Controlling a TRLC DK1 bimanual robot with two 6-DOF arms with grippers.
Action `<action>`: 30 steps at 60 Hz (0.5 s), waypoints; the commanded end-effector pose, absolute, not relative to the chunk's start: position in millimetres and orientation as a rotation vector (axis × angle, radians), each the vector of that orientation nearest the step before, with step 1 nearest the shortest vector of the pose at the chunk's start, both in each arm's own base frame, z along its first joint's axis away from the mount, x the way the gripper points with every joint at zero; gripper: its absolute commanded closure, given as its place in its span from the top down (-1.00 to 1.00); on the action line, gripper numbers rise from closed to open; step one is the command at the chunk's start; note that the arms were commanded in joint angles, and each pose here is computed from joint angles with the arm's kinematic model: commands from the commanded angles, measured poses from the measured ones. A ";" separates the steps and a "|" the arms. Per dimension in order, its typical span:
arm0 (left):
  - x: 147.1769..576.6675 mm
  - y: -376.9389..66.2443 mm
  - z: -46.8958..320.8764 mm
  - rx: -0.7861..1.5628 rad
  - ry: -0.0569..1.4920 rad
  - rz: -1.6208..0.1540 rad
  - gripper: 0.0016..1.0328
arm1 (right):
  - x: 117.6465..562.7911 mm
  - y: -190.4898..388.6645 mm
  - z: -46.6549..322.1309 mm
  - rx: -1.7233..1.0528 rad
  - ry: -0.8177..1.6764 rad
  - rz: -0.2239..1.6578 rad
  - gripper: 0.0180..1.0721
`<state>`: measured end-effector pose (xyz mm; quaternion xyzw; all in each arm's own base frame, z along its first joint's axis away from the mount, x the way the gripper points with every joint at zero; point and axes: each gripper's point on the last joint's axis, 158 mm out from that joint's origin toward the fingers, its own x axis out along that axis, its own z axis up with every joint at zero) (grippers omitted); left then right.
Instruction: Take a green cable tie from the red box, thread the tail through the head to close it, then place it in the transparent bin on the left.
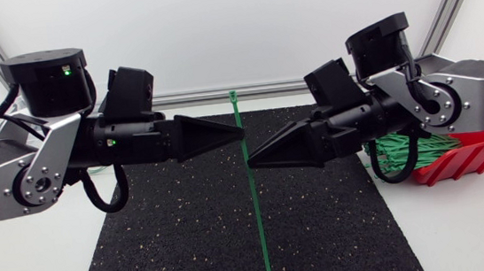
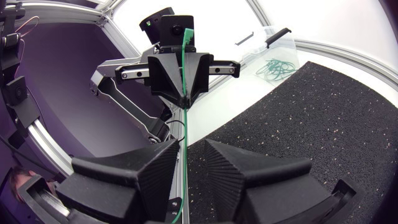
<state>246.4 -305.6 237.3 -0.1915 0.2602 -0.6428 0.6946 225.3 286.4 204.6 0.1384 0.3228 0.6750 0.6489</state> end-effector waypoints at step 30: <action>246.2 -313.9 237.8 -0.436 0.604 -1.460 -0.93 | 229.1 286.7 196.8 0.271 0.692 1.517 -0.89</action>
